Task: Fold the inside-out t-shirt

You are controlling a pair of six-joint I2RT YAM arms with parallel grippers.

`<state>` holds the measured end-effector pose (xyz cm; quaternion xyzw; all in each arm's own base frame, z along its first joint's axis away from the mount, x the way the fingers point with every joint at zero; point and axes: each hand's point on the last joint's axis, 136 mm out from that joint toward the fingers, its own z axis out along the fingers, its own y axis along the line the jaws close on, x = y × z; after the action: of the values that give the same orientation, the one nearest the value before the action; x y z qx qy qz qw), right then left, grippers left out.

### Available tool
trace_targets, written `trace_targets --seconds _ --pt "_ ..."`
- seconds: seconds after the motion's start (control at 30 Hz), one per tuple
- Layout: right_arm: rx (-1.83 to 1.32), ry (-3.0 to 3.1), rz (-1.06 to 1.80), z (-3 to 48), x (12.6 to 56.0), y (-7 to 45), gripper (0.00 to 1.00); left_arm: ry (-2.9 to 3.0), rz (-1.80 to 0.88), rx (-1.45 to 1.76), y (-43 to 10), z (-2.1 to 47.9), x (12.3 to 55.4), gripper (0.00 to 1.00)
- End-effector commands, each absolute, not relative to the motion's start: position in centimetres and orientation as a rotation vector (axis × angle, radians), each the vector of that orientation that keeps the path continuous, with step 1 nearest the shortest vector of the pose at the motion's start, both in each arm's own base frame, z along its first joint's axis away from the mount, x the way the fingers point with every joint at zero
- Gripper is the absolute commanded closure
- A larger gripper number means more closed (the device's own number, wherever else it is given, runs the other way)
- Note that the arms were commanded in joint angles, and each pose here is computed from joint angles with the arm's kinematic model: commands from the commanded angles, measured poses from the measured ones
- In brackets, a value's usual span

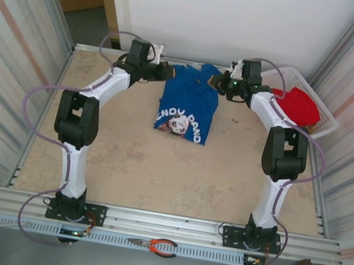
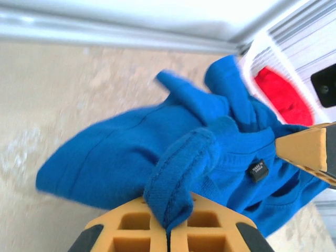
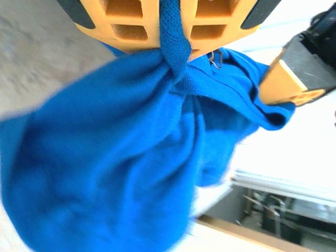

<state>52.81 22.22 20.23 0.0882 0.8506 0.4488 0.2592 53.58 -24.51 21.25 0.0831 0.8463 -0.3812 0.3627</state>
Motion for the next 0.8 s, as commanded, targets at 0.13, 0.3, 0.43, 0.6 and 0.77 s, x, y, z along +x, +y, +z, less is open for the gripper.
trace_targets --seconds 0.13,0.3,0.43,0.6,0.77 --pt "0.135 2.101 1.322 31.8 50.4 22.5 1.0 1.961 -1.045 0.297 -24.2 32.7 50.5 1.0" --pt "0.124 2.191 1.3 27.7 44.1 23.1 1.0 1.995 -1.101 0.322 -24.4 30.3 45.4 1.0" --pt "0.134 2.347 1.215 19.7 37.3 23.9 1.0 2.111 -1.12 0.326 -24.9 24.0 40.2 1.0" --pt "0.072 2.49 1.015 12.9 31.9 24.0 1.0 2.283 -1.063 0.295 -24.6 15.1 35.6 1.0" --pt "0.071 2.494 0.946 12.6 32.4 23.0 1.0 2.342 -0.995 0.279 -23.9 12.5 36.0 1.0"
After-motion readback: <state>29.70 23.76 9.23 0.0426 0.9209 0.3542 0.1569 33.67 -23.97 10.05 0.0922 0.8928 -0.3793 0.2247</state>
